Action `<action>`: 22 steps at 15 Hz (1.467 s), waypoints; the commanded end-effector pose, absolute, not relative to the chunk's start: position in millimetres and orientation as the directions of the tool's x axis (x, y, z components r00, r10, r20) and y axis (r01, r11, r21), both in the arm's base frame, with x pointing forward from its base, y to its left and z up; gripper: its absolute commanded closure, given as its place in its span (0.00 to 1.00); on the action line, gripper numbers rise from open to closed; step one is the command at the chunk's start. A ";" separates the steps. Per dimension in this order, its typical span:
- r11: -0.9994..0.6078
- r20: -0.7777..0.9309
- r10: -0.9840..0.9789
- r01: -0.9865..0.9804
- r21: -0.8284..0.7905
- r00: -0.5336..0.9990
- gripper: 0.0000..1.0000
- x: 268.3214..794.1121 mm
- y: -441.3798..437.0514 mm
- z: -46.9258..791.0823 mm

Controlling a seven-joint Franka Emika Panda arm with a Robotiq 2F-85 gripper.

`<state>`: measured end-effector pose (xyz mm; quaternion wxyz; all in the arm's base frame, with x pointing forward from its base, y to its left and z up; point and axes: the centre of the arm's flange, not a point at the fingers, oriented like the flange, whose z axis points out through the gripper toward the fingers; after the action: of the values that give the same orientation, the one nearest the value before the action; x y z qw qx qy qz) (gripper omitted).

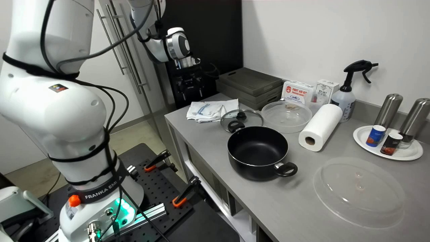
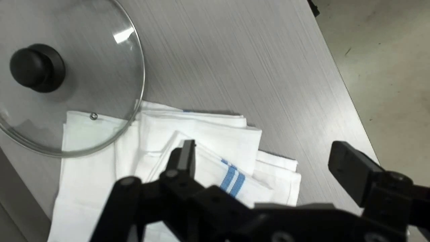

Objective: Pick up the towel from the countertop, wipe inside the black pot and put the towel back on the table.

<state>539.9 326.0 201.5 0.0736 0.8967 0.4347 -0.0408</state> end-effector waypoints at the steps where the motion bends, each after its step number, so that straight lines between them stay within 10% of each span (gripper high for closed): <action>1: -0.570 -0.074 0.818 0.821 0.038 0.571 0.00 565.5 342.4 183.5; 22: -0.608 -0.038 0.793 0.788 -0.091 0.608 0.00 651.7 327.5 58.3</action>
<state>626.0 323.1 71.1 -0.0125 0.8948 0.4448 -0.0366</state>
